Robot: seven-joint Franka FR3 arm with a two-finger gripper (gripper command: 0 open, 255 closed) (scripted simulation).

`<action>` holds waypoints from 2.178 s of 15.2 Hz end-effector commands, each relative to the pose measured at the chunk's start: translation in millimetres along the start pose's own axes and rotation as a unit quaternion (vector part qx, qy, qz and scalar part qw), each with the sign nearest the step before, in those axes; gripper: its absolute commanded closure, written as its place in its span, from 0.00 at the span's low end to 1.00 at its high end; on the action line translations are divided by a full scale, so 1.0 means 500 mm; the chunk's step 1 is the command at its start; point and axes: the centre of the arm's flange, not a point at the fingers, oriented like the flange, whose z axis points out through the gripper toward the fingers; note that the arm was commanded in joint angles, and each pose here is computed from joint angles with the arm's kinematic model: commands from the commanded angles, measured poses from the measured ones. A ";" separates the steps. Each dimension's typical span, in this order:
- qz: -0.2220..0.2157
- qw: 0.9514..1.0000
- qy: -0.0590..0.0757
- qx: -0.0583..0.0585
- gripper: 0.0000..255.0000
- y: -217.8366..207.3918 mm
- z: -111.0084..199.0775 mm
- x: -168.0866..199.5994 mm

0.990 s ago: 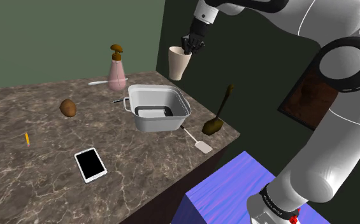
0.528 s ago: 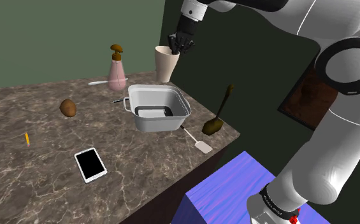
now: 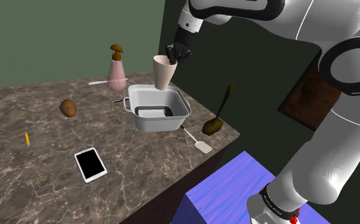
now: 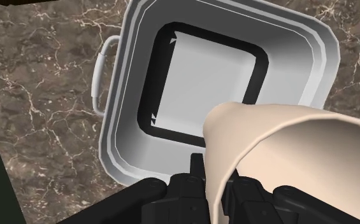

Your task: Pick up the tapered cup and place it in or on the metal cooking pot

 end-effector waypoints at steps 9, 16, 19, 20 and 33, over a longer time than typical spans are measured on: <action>0.000 1.000 0.000 0.000 1.00 0.014 0.104 -0.007; 0.000 1.000 0.000 0.000 1.00 0.017 0.123 -0.009; 0.000 1.000 0.000 0.000 1.00 0.017 0.123 -0.009; 0.000 1.000 0.000 0.000 0.00 0.017 0.123 -0.008; 0.000 1.000 0.000 0.000 0.00 0.017 0.023 -0.009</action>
